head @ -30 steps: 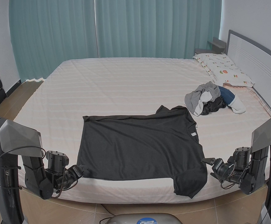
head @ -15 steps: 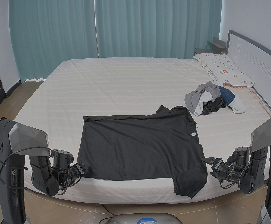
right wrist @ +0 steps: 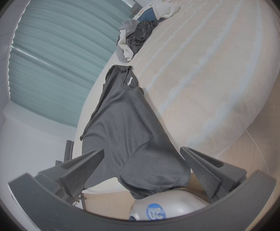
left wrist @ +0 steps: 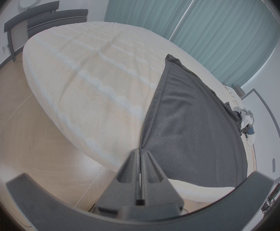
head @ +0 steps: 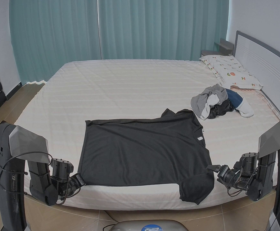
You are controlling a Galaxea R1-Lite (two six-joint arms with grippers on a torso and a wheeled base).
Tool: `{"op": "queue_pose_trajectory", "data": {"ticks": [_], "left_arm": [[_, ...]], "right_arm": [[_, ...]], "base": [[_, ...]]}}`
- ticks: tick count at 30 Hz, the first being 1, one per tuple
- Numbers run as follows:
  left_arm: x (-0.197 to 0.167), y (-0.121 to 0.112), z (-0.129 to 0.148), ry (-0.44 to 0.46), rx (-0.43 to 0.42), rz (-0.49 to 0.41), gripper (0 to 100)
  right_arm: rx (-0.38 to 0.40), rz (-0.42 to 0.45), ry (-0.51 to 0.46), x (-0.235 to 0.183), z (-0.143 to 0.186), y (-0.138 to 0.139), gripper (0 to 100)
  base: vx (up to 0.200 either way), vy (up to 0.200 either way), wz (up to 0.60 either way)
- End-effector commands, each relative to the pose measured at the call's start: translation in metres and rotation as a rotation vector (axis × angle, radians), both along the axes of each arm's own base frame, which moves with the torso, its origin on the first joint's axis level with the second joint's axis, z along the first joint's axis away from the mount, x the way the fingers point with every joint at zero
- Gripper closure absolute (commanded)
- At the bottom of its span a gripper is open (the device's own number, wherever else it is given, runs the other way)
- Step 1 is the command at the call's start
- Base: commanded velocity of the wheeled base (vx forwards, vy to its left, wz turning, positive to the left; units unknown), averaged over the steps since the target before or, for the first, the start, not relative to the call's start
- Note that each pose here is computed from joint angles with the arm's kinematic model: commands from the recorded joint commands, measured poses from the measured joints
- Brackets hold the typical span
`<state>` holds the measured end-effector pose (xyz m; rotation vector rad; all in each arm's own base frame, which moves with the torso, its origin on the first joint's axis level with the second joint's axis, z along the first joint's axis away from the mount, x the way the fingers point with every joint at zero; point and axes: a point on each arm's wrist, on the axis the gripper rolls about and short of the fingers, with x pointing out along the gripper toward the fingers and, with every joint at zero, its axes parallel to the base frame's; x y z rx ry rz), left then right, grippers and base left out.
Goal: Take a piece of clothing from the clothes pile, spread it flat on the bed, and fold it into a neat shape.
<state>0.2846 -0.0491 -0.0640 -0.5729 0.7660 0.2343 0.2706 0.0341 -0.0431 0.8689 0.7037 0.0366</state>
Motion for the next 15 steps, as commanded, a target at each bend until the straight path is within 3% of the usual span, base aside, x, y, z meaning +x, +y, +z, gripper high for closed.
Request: {"op": "queue_pose_trajectory", "data": {"ticks": [1, 7, 15], "left_arm": [[-0.007, 0.005, 0.004, 0.014, 0.000, 0.016, 100], [-0.010, 0.007, 0.003, 0.025, -0.001, 0.022, 100], [-0.010, 0.017, 0.003, 0.029, -0.013, 0.070, 100]], "right_arm": [[-0.038, 0.032, 0.007, -0.002, -0.006, 0.000, 0], [-0.117, 0.085, -0.013, 0.005, -0.019, 0.001, 0], [-0.126, 0.086, -0.052, 0.021, -0.026, 0.001, 0]], "base": [[0.000, 0.000, 0.00], [0.000, 0.000, 0.00], [0.000, 0.000, 0.00]]}}
